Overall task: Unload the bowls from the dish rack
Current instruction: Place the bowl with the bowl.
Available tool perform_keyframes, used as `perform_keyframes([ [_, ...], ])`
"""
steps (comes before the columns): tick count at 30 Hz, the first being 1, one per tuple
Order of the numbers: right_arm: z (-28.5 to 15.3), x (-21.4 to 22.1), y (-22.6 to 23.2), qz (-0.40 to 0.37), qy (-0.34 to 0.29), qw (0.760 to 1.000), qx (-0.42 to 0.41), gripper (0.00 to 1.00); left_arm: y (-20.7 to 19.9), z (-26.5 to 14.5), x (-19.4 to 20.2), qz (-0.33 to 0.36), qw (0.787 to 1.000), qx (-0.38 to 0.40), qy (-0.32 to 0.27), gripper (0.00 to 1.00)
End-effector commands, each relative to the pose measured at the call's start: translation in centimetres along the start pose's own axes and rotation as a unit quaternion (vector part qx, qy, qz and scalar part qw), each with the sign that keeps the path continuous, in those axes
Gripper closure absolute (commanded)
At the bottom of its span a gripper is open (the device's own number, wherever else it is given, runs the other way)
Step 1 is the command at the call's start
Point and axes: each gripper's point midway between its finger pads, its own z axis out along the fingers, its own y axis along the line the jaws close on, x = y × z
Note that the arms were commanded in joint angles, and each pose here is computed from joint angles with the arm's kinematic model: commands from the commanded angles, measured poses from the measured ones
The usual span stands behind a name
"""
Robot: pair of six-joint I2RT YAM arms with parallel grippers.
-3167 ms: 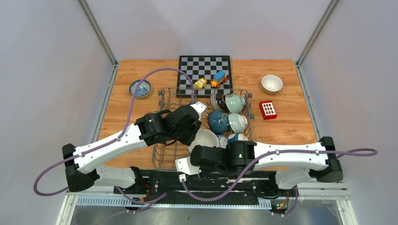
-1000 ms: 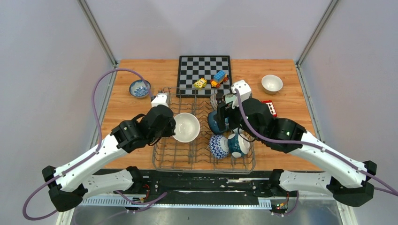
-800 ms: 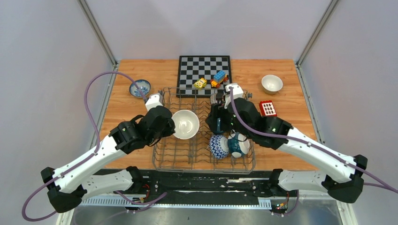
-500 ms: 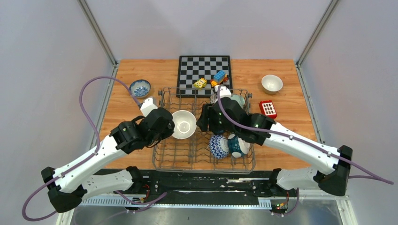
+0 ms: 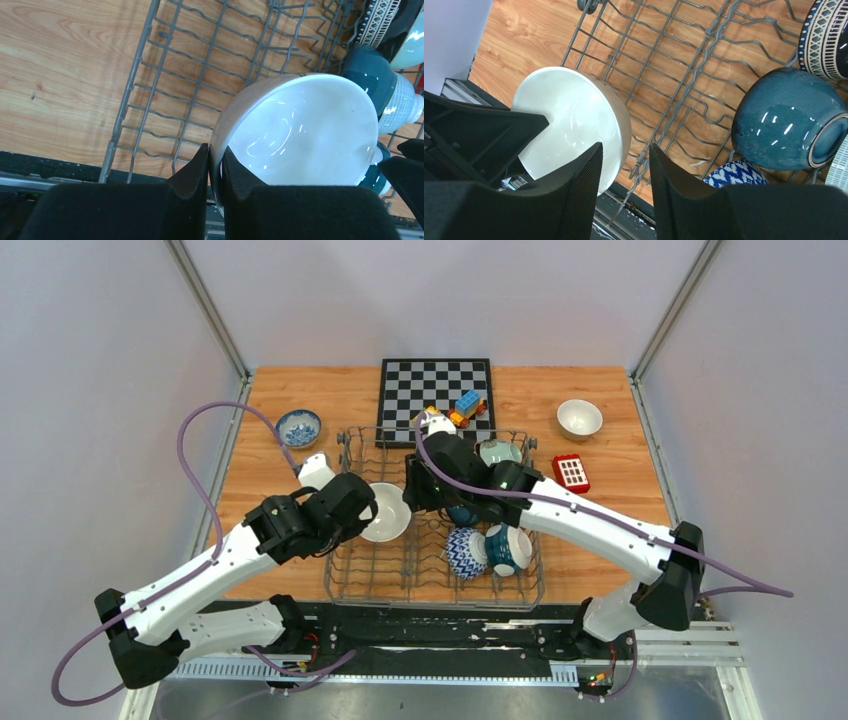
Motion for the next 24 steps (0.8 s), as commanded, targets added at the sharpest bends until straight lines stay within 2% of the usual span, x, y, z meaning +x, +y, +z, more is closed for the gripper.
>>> perform_keyframes([
  [1, 0.6, 0.6, -0.6, -0.037, 0.032, 0.999, 0.019, 0.60, -1.2, -0.8, -2.4, -0.039, 0.998, 0.011, -0.040, 1.00],
  [11, 2.0, 1.9, -0.4, -0.061, 0.067, 0.996, 0.021, 0.60, -1.8, -0.8, -2.4, -0.032, 0.999, 0.018, -0.033, 1.00],
  [21, 2.8, 2.8, -0.7, -0.069, 0.083, 0.994, 0.024, 0.86, -2.0, -0.7, -1.9, -0.037, 0.999, 0.022, -0.025, 1.00],
  [24, 2.9, 2.8, -0.6, -0.070, 0.082, 0.994, 0.024, 0.99, -2.1, -0.6, -1.8, -0.037, 0.999, 0.026, -0.023, 1.00],
])
